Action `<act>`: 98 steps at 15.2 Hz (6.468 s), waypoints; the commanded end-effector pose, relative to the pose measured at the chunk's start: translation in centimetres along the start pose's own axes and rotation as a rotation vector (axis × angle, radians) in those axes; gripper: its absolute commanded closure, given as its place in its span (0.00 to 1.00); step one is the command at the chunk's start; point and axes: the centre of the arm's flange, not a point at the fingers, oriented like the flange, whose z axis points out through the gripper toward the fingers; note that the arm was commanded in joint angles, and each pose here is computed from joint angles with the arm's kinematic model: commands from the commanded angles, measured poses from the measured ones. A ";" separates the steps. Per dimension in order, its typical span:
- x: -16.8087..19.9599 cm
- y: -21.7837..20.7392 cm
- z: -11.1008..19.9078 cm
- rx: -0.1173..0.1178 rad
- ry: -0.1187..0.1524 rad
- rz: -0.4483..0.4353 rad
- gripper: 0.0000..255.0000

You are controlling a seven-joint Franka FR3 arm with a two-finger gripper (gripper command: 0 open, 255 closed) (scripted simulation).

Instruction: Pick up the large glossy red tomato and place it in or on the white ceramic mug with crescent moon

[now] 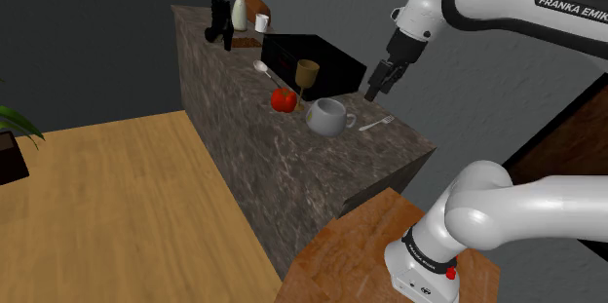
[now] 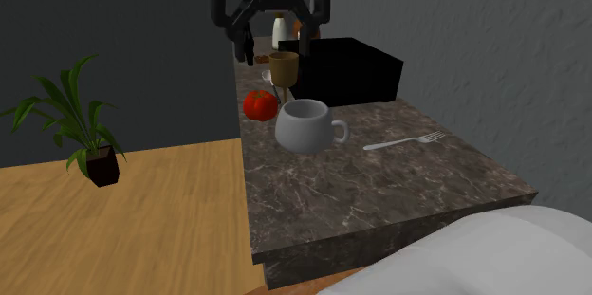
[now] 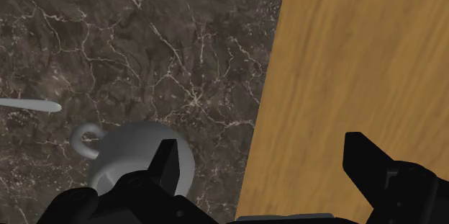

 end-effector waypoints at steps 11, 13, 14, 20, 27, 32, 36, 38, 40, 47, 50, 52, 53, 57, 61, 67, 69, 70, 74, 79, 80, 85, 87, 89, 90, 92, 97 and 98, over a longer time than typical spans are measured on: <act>11.1 -8.6 7.6 -0.319 -0.017 0.097 0.00; 13.4 -9.8 9.5 -0.383 -0.020 0.117 0.00; 14.5 -10.4 10.4 -0.414 -0.022 0.126 0.00; 21.5 -12.9 16.5 -0.606 -0.032 0.185 0.00; 29.7 -13.8 24.1 -0.829 -0.043 0.253 0.00; 35.5 -13.1 29.6 -0.988 -0.051 0.301 0.00; 40.0 -11.6 33.9 -1.116 -0.058 0.340 0.00; 40.1 -11.1 34.3 -1.121 -0.058 0.342 0.00; 39.9 -10.2 34.7 -1.121 -0.058 0.342 0.00; 39.3 -8.1 35.8 -1.121 -0.058 0.342 0.00; 39.3 -8.1 35.8 -1.121 -0.058 0.342 0.00; 39.4 -8.1 35.8 -1.121 -0.058 0.342 0.00; 39.4 -8.1 35.8 -1.121 -0.058 0.342 1.00; 39.4 -8.1 35.8 -1.121 -0.059 0.342 1.00; 39.4 -8.1 35.8 -1.121 -0.058 0.342 1.00; 39.6 -8.2 33.2 -1.121 -0.058 0.342 1.00; 39.6 -8.2 32.1 -1.121 -0.058 0.342 1.00; 39.7 -8.2 31.6 -1.121 -0.058 0.342 1.00; 39.9 -8.3 29.5 -1.121 -0.058 0.342 1.00; 40.1 -8.4 26.8 -1.121 -0.058 0.342 1.00; 40.1 -8.4 26.3 -1.121 -0.058 0.342 1.00; 40.3 -8.5 23.7 -1.121 -0.058 0.342 1.00; 40.4 -8.6 22.6 -1.121 -0.058 0.342 1.00; 40.5 -8.6 21.6 -1.121 -0.058 0.342 1.00; 40.5 -8.6 21.1 -1.121 -0.058 0.342 1.00; 40.6 -8.7 20.0 -1.121 -0.058 0.342 1.00; 38.3 -7.6 18.3 -1.121 -0.058 0.342 1.00; 37.1 -7.1 18.2 -1.121 -0.058 0.342 1.00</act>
